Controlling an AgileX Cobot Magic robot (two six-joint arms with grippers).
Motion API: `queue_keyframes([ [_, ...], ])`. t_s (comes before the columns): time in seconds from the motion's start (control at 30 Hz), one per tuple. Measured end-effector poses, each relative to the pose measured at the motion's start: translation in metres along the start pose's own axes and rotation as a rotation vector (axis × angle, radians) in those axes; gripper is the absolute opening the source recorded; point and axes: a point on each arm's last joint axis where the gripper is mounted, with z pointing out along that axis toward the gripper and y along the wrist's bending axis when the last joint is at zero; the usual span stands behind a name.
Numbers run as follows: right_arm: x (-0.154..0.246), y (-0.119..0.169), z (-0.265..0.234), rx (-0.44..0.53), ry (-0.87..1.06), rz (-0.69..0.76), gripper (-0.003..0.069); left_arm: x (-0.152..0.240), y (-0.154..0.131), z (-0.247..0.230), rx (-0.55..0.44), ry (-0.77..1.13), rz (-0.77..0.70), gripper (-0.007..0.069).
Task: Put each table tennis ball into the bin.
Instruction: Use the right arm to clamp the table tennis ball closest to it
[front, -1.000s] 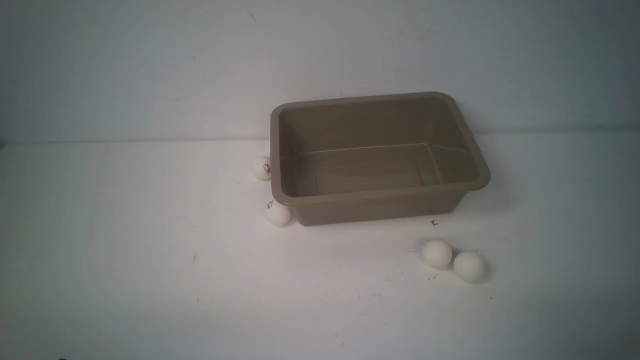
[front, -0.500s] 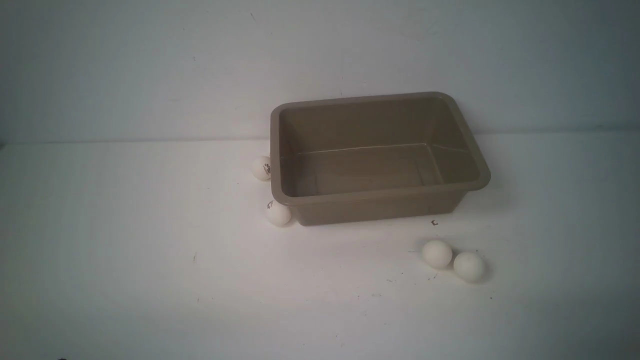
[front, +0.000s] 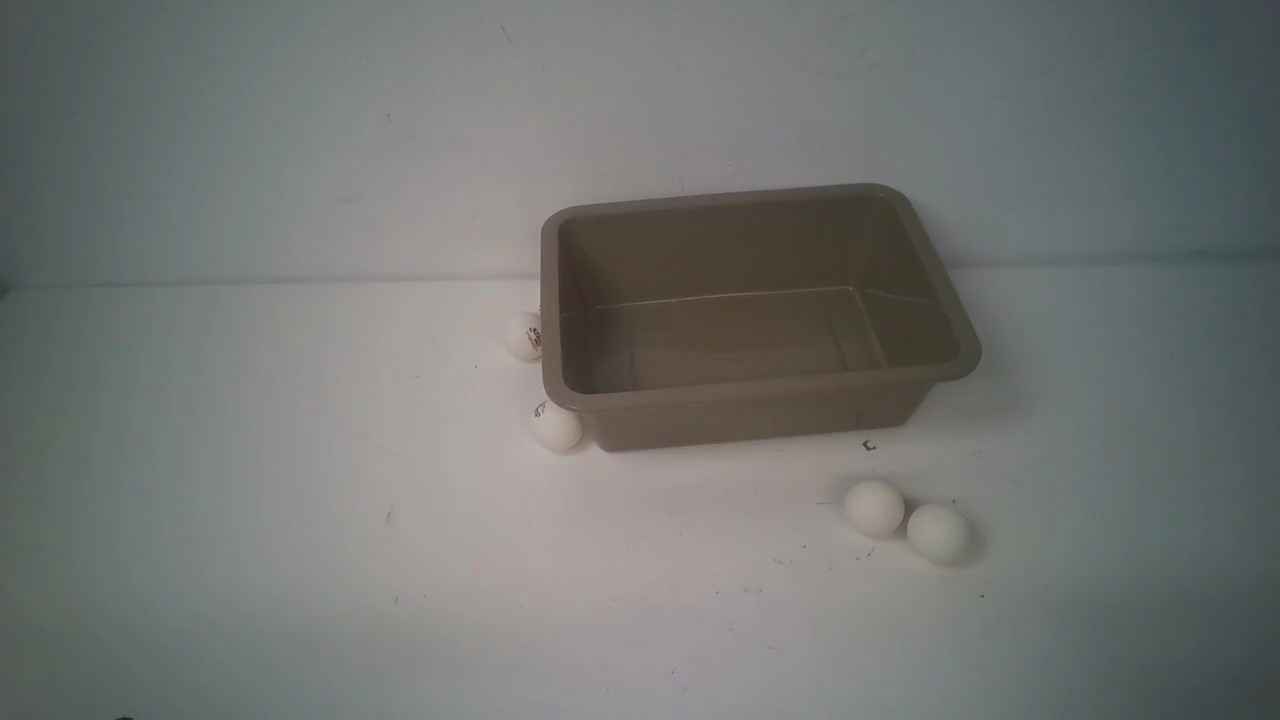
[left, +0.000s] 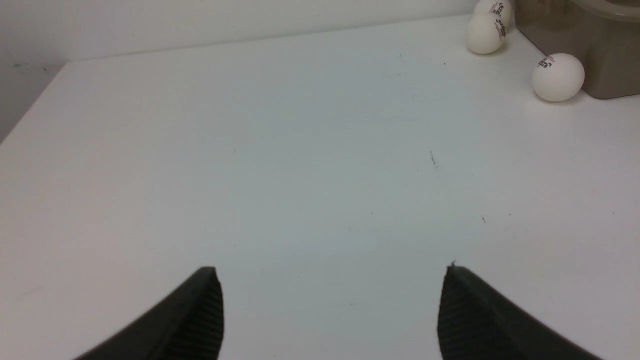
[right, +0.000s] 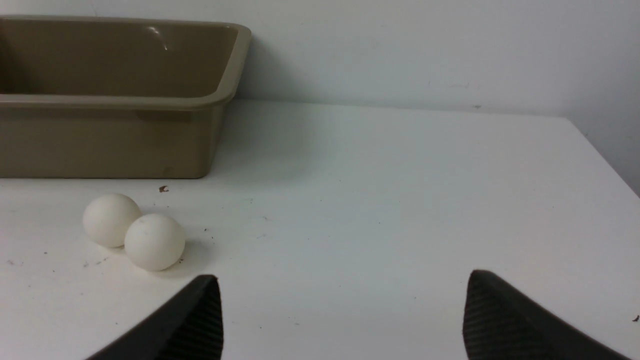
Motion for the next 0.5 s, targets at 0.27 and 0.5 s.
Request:
queue_keyframes([
  [0.27, -0.073, -0.004, -0.03, 0.003, -0.217, 0.03, 0.0588, 0.0, 0.0, 0.0, 0.0, 0.0, 0.0, 0.052],
  [0.5, -0.132, -0.007, -0.077, 0.001, -0.326, 0.034, 0.0588, 0.0, 0.0, 0.0, 0.0, 0.0, 0.0, 0.052],
])
